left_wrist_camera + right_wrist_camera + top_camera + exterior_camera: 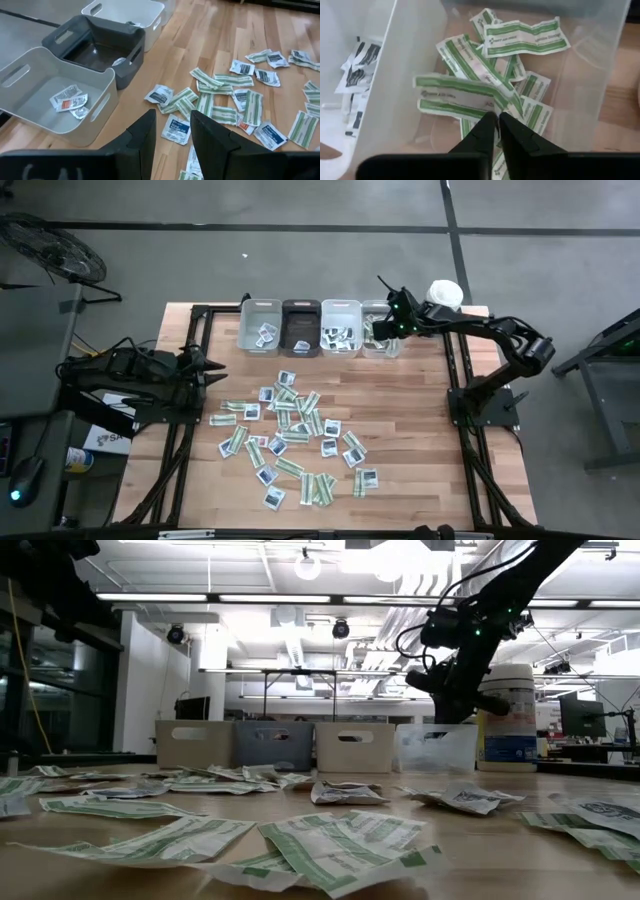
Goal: Pick & Place First Aid Supplies
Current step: Put the green bandage into the transparent bin, then put the black towelette pack into the white bin
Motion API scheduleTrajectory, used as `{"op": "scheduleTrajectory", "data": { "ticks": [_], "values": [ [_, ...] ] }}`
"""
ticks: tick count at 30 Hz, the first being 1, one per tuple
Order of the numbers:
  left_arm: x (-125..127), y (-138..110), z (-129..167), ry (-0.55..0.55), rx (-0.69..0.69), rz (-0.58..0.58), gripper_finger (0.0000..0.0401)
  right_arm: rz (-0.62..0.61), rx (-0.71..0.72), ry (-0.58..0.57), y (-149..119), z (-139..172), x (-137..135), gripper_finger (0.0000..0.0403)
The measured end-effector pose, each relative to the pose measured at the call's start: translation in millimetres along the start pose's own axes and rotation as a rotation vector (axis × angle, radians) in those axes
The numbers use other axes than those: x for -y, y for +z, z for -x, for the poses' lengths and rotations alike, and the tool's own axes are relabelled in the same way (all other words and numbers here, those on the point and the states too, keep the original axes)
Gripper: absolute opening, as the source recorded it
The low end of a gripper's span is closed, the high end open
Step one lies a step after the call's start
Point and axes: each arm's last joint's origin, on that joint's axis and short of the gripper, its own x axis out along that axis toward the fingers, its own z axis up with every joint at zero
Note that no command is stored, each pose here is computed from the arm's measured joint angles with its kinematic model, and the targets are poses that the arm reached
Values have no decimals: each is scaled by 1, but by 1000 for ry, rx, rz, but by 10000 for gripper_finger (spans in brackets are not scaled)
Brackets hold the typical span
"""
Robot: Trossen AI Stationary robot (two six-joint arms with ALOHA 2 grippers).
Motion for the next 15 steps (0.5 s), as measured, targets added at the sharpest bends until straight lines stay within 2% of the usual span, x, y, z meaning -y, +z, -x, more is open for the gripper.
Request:
{"op": "scheduleTrajectory", "data": {
  "ticks": [10,15],
  "values": [
    [0,0,0,-1,-2,-4,119,66,-6,59,1,6,-2,151],
    [0,0,0,-6,-1,-6,119,84,73,76,4,25,-4,187]
  ]
}}
